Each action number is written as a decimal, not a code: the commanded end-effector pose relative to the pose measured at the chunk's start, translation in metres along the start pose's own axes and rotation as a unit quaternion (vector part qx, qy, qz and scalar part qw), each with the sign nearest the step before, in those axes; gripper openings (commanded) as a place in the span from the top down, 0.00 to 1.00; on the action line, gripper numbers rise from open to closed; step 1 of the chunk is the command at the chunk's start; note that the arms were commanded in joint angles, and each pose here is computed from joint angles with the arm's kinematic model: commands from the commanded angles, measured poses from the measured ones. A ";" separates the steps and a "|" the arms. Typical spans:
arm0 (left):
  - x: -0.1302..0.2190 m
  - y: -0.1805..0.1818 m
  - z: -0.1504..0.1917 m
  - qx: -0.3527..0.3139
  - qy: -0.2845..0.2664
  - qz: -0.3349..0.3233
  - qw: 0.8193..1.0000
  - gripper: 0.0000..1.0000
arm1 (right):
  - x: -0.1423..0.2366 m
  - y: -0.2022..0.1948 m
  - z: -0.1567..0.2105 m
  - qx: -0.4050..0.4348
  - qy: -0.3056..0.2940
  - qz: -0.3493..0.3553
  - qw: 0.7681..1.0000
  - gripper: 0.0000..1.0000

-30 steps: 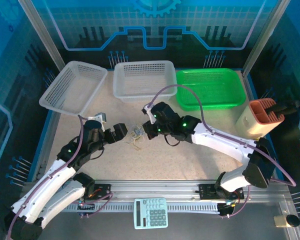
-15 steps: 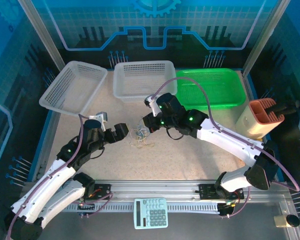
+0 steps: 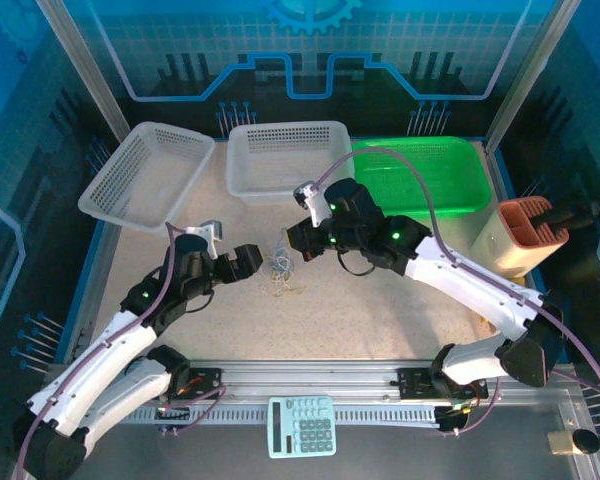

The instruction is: Untangle the cables

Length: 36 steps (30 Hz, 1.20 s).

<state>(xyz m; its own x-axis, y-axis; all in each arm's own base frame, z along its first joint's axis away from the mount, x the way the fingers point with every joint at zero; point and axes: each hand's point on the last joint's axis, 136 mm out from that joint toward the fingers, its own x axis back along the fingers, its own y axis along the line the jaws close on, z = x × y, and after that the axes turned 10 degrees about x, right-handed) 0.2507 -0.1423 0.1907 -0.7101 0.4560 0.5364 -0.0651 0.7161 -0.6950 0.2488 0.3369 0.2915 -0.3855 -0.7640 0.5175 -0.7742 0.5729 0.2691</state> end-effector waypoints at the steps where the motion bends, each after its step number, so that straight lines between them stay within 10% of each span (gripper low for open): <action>1: 0.001 -0.025 -0.007 -0.022 -0.001 0.043 0.999 0.03 | 0.022 0.014 -0.033 -0.009 -0.051 -0.033 0.998 1.00; 36: -0.072 -0.027 0.019 -0.065 0.011 0.056 0.996 0.19 | 0.026 0.031 -0.073 -0.045 -0.100 -0.085 0.990 1.00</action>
<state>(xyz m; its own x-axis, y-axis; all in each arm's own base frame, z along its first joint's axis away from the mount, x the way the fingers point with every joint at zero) 0.2903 -0.2059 0.1696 -0.6771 0.5601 0.4772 0.0933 0.7087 -0.6993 0.2477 0.3562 0.3326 -0.3320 -0.8621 0.3829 -0.7701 0.4821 0.4177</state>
